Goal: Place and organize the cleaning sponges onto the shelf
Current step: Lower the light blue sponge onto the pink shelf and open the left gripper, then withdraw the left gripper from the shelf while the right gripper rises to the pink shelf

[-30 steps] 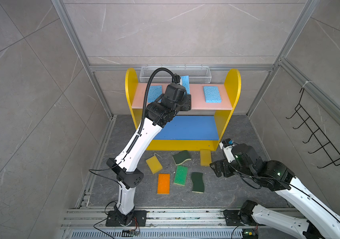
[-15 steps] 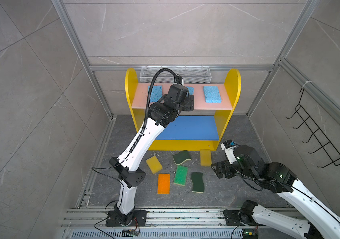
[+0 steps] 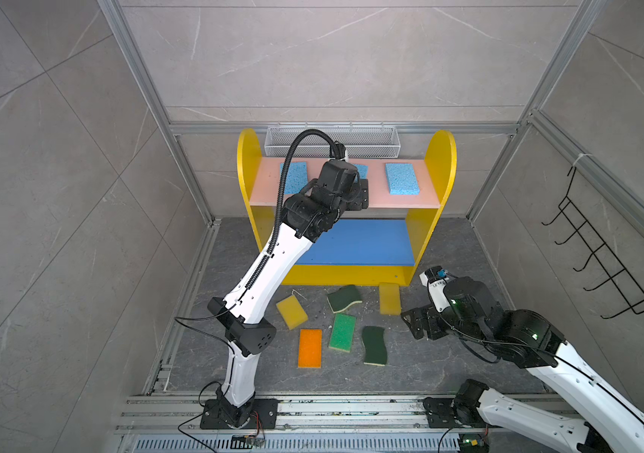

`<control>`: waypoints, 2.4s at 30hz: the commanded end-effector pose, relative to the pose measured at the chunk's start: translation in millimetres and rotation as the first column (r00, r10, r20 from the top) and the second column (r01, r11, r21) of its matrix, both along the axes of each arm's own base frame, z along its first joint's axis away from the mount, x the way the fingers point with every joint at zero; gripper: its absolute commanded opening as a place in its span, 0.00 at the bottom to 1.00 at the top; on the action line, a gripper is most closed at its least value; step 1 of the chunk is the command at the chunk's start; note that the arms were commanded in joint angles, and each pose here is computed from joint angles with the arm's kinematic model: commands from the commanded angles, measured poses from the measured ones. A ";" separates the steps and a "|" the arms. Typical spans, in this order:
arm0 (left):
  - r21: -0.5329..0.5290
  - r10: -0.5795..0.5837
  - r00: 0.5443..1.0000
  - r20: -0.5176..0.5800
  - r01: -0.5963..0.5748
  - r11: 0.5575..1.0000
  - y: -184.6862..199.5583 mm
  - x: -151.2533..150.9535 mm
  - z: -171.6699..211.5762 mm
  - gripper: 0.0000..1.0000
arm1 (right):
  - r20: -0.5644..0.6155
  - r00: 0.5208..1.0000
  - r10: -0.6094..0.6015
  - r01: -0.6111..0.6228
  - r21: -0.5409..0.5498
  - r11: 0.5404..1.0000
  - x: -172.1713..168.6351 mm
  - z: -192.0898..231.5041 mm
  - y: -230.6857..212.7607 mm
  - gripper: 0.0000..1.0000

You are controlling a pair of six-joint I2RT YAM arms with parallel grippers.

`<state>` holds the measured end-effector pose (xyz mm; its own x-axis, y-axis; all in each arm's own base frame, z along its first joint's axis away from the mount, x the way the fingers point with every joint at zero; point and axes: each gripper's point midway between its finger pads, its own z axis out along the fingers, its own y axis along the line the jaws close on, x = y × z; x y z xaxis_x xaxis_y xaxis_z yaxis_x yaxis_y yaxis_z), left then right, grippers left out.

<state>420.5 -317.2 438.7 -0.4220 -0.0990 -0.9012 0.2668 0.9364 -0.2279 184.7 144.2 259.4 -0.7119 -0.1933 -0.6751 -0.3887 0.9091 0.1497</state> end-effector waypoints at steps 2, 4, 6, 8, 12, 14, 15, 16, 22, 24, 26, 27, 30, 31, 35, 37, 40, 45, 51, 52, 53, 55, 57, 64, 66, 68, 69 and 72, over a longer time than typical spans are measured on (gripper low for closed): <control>-0.045 -0.004 1.000 0.005 0.004 0.999 -1.0 -12.2 7.9 0.83 | 0.039 0.999 0.023 -0.024 0.015 1.000 -0.1 20.4 1.9 0.93; -0.060 -0.014 1.000 0.010 0.014 0.998 -0.5 -16.9 11.1 0.82 | 0.057 0.998 0.036 -0.037 0.032 0.999 1.1 31.5 5.4 0.92; -0.070 -0.009 1.000 0.017 0.011 0.997 4.5 -21.7 15.1 0.82 | 0.075 0.996 0.042 -0.046 0.051 0.998 2.8 44.1 8.9 0.91; -0.080 -0.007 1.000 0.027 0.009 0.997 9.8 -27.0 20.0 0.82 | 0.089 0.995 0.052 -0.059 0.075 0.995 4.1 55.5 13.6 0.87; -0.112 -0.017 0.998 0.057 0.024 0.993 20.8 -40.9 35.3 0.82 | 0.121 0.988 0.092 -0.110 0.152 0.982 6.7 86.0 31.1 0.77; -0.127 -0.036 0.996 0.077 0.045 0.991 26.3 -51.0 45.6 0.82 | 0.150 0.984 0.100 -0.127 0.182 0.975 11.0 106.4 38.6 0.69; -0.134 -0.052 0.995 0.086 0.063 0.989 28.1 -56.7 51.5 0.82 | 0.165 0.981 0.102 -0.134 0.191 0.972 13.5 115.2 41.5 0.67; -0.141 -0.080 0.992 0.093 0.093 0.986 28.7 -64.1 57.9 0.82 | 0.184 0.978 0.101 -0.138 0.203 0.969 16.5 126.3 44.4 0.65; -0.134 -0.174 0.976 0.129 0.191 0.972 40.5 -107.9 80.1 0.82 | 0.286 0.955 0.082 -0.166 0.283 0.945 35.5 181.1 64.1 0.65; -0.135 -0.178 0.976 0.130 0.195 0.971 51.3 -119.5 80.3 0.82 | 0.313 0.947 0.073 -0.172 0.300 0.938 44.5 194.7 72.2 0.64; -0.132 -0.177 0.976 0.128 0.193 0.972 64.3 -130.8 77.7 0.82 | 0.337 0.940 0.054 -0.163 0.307 0.938 56.8 205.9 79.8 0.61; -0.131 -0.178 0.976 0.128 0.194 0.972 69.6 -136.1 76.7 0.82 | 0.351 0.935 0.042 -0.158 0.309 0.938 62.4 211.6 82.2 0.60; -0.122 -0.179 0.977 0.113 0.193 0.974 84.9 -150.2 71.2 0.82 | 0.395 0.918 -0.013 -0.125 0.321 0.939 84.0 227.4 90.5 0.53; -0.114 -0.180 0.978 0.102 0.191 0.975 89.3 -154.2 68.4 0.82 | 0.411 0.911 -0.029 -0.116 0.324 0.939 91.9 232.5 94.0 0.50; -0.083 -0.171 0.982 0.079 0.177 0.981 103.7 -164.3 58.3 0.81 | 0.451 0.889 -0.074 -0.072 0.298 0.952 122.0 243.5 106.5 0.40; -0.074 -0.164 0.984 0.075 0.169 0.983 110.3 -168.3 53.0 0.80 | 0.476 0.873 -0.104 -0.034 0.272 0.962 138.2 245.3 109.5 0.36; -0.057 -0.157 0.985 0.071 0.161 0.985 118.3 -173.2 46.6 0.80 | 0.516 0.845 -0.141 0.020 0.233 0.972 157.8 248.7 110.6 0.30; -0.046 -0.119 0.989 0.084 0.123 0.991 135.9 -180.0 43.1 0.79 | 0.563 0.805 -0.187 0.109 0.169 0.980 185.4 249.8 108.9 0.24; -0.027 -0.072 0.993 0.093 0.075 0.997 154.9 -186.3 40.9 0.79 | 0.555 0.798 -0.235 0.182 0.150 0.972 222.9 240.4 102.8 0.20; -0.011 -0.043 0.995 0.088 0.044 0.999 162.4 -186.0 39.9 0.78 | 0.544 0.802 -0.246 0.192 0.156 0.969 230.0 239.3 100.2 0.20; 0.007 -0.025 0.996 0.085 0.024 1.000 167.7 -186.2 38.7 0.78 | 0.532 0.809 -0.250 0.196 0.158 0.968 235.5 236.8 98.7 0.20; 0.021 0.015 0.996 0.091 -0.017 1.000 177.8 -186.6 38.1 0.78 | 0.511 0.821 -0.256 0.203 0.158 0.966 246.3 231.2 97.6 0.19; 0.017 0.023 0.995 0.095 -0.025 1.000 180.9 -187.6 38.0 0.77 | 0.490 0.836 -0.248 0.198 0.152 0.968 253.5 224.9 98.6 0.19; 0.024 0.042 0.994 0.098 -0.045 0.999 184.8 -187.0 35.4 0.77 | 0.455 0.863 -0.219 0.186 0.117 0.976 267.7 208.1 103.9 0.19; 0.026 0.043 0.994 0.097 -0.046 0.999 184.7 -186.6 34.6 0.77 | 0.448 0.866 -0.220 0.191 0.109 0.975 271.3 203.2 103.3 0.19; 0.031 0.043 0.995 0.095 -0.047 0.998 184.4 -186.0 33.4 0.77 | 0.443 0.867 -0.227 0.202 0.104 0.974 274.6 199.2 102.1 0.19; 0.035 0.043 0.995 0.093 -0.047 0.998 184.1 -185.6 32.4 0.77 | 0.442 0.867 -0.232 0.208 0.102 0.973 275.8 198.0 100.9 0.19; 0.042 0.050 0.995 0.088 -0.054 0.998 185.2 -185.2 30.4 0.77 | 0.442 0.865 -0.238 0.217 0.097 0.971 278.8 196.1 99.0 0.19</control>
